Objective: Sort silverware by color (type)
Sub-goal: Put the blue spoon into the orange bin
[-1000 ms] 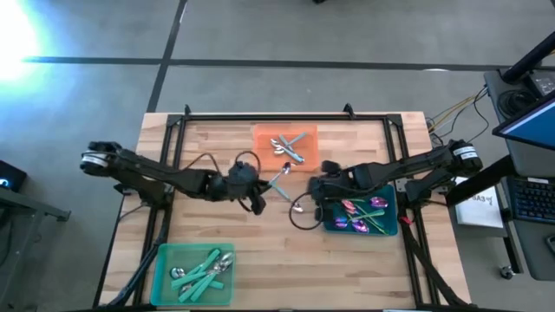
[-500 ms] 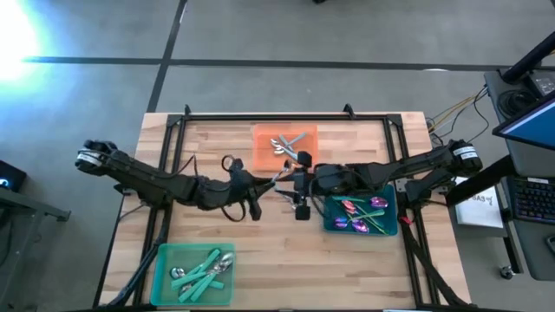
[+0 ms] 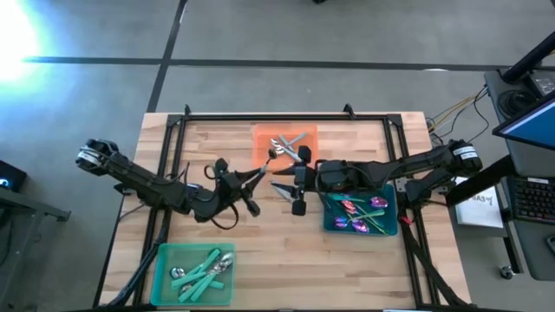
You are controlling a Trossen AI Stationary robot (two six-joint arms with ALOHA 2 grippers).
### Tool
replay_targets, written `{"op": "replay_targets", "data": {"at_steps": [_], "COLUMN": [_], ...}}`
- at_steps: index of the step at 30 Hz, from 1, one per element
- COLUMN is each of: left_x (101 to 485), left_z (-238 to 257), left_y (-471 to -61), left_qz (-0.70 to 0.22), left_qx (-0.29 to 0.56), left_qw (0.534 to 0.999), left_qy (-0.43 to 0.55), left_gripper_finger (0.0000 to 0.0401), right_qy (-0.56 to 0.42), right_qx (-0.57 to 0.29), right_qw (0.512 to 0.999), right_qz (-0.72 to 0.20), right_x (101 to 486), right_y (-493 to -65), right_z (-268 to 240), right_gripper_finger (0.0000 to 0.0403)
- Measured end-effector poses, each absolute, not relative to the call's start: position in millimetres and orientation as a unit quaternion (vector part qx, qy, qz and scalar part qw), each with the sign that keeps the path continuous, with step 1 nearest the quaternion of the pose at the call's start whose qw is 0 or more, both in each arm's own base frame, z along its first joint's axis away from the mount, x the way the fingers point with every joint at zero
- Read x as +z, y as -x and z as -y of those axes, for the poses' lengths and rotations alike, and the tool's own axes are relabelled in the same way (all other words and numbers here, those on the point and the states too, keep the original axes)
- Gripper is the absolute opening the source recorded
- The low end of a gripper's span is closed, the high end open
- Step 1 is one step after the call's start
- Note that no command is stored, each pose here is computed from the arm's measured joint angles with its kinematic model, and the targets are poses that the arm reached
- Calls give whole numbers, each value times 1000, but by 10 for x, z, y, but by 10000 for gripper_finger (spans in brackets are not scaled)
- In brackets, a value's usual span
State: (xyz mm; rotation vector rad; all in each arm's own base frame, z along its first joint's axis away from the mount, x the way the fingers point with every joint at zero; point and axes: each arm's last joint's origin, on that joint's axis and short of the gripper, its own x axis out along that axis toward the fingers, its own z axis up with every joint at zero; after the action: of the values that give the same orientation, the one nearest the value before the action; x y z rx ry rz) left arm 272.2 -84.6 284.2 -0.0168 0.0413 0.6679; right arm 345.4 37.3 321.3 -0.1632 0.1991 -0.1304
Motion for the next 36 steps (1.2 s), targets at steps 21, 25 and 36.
{"op": "replay_targets", "data": {"at_steps": [21, 25, 36], "left_x": [2802, 2832, 2859], "left_z": [1000, 996, 1007], "left_y": [-2912, -2903, -2895], "left_qz": [44, 46, 55], "left_qx": [344, 349, 345], "left_qw": [938, 936, 936], "left_qy": [-20, -33, -31], "left_gripper_finger": [24, 24, 24], "right_qy": [64, 64, 61], "right_qx": [-73, -69, -66], "right_qw": [995, 995, 995], "right_qz": [-38, -39, -35], "right_x": [3343, 3343, 3378], "right_y": [-3471, -3469, -3444], "right_z": [-246, -249, -249], "right_gripper_finger": [127, 127, 127]}}
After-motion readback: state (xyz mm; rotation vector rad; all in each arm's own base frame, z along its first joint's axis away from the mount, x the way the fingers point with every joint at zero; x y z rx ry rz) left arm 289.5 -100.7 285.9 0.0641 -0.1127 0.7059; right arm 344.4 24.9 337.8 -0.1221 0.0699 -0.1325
